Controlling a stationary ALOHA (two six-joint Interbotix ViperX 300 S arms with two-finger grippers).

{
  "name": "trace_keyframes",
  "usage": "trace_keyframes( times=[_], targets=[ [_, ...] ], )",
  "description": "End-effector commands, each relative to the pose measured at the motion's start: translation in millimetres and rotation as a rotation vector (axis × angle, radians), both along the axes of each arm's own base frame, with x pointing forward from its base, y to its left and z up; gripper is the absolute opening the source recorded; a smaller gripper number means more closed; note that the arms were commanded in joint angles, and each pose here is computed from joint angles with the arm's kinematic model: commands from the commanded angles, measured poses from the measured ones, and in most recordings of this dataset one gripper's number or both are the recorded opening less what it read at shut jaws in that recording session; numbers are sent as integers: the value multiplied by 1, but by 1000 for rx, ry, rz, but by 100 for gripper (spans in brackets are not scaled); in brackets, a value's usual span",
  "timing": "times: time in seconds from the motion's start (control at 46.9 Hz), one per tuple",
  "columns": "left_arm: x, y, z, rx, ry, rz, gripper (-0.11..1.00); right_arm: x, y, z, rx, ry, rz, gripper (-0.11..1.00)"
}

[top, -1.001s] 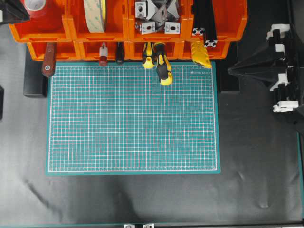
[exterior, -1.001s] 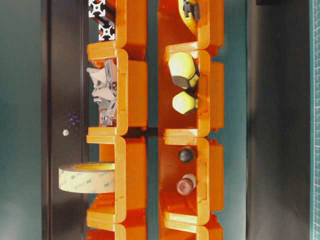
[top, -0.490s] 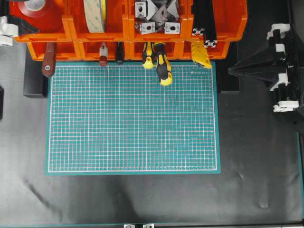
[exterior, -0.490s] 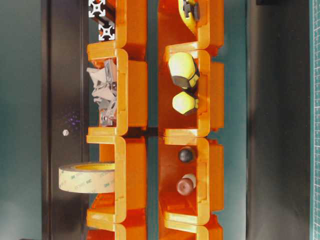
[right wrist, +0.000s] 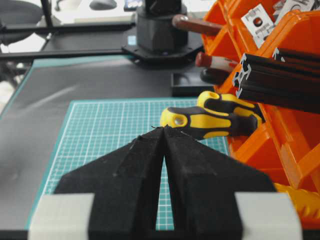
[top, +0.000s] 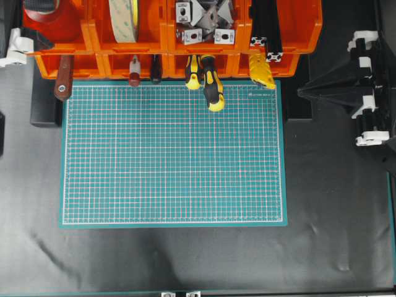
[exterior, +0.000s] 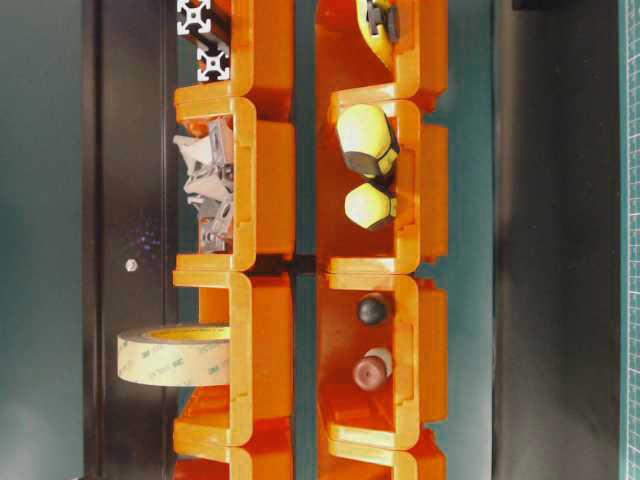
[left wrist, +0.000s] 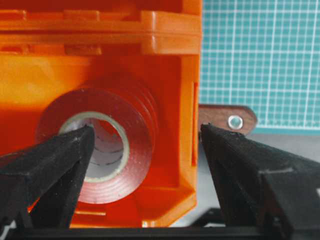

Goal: Pick vinyl tape from container rack with left arm.
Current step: 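Close the left gripper on the red vinyl tape roll's rim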

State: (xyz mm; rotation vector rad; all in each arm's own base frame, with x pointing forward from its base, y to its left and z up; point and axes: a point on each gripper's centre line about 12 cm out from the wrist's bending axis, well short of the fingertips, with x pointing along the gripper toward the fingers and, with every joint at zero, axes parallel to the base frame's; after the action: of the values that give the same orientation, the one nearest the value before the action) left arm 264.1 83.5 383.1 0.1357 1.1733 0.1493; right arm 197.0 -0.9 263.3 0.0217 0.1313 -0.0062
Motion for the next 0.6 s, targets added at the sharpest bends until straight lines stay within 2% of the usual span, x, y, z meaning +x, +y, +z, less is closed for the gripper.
trace_keyframes(
  times=[0.0,0.192,0.298,0.447,0.575],
  targets=[
    [-2,3,7,11,-29,12,82,2,0,8,1,-18,-2,0],
    [-3,5,4,9,-21,21,81,2,0,8,3,-18,-2,0],
    [-4,5,5,9,-23,21,77,2,0,8,3,-18,-2,0],
    [-4,5,4,10,-14,15,60,2,0,8,3,-18,-2,0],
    [-5,5,5,13,-16,9,34,2,0,8,1,-18,-2,0]
  ],
)
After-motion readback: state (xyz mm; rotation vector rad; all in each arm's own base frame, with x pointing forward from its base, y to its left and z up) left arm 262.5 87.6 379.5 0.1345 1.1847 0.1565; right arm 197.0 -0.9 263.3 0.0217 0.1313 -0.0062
